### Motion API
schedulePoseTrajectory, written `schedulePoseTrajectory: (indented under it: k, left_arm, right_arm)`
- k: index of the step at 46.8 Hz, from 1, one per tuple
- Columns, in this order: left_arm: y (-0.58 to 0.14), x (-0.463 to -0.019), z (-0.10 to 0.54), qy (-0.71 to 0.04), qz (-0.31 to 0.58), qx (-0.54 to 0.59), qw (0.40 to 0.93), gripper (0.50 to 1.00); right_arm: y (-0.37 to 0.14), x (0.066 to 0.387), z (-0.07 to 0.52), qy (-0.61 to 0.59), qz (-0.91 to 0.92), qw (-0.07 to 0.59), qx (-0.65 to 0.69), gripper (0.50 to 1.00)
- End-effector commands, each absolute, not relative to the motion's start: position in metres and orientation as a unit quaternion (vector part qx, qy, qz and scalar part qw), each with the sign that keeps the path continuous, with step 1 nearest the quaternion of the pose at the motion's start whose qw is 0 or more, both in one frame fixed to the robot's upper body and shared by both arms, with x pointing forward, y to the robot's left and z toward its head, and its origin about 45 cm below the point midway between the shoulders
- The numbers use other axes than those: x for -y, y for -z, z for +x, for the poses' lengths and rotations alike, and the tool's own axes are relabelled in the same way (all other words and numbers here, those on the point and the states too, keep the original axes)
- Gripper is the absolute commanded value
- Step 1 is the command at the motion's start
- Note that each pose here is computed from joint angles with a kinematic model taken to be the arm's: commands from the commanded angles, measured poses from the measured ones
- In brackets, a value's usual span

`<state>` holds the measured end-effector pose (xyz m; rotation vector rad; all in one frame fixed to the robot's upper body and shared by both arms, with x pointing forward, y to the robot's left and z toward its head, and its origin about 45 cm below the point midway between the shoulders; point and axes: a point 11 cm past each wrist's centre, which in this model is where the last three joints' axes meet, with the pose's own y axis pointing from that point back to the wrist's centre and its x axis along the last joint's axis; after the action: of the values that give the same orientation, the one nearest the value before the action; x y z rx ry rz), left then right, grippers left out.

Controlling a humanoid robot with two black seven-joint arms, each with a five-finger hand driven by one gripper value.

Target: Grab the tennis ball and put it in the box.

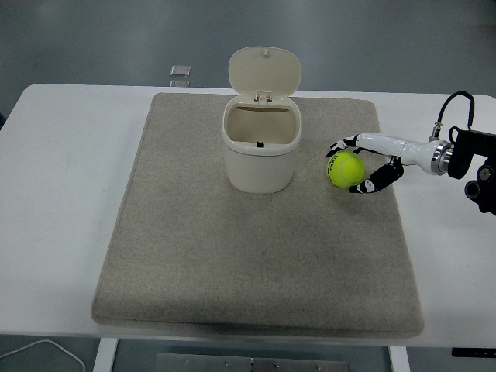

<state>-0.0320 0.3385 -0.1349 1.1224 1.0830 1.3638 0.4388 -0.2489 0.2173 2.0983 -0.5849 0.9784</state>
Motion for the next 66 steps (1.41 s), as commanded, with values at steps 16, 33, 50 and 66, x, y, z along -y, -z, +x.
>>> schedulePoseTrajectory:
  k: [16,33,50,66]
  left_arm:
    - [0.135,-0.339,-0.032,-0.567,0.466,-0.450,0.509,0.992]
    - [0.135,-0.339,-0.032,-0.566,0.466,-0.450,0.510,0.992]
    - [0.135,-0.339,-0.032,-0.567,0.466,-0.450,0.509,0.992]
    - [0.135,-0.339,-0.032,-0.567,0.466,-0.450,0.509,0.992]
  right_arm:
    - [-0.217,0.251,0.439,-0.381,0.816,0.372,0.225,0.674]
    - [-0.238,0.249,0.444,-0.381,0.822,0.357,0.227,0.500]
    - [-0.314,0.264,0.449,-0.358,0.855,0.289,0.241,0.500]
    - [-0.347,0.224,0.432,-0.383,0.879,0.208,0.195,0.500]
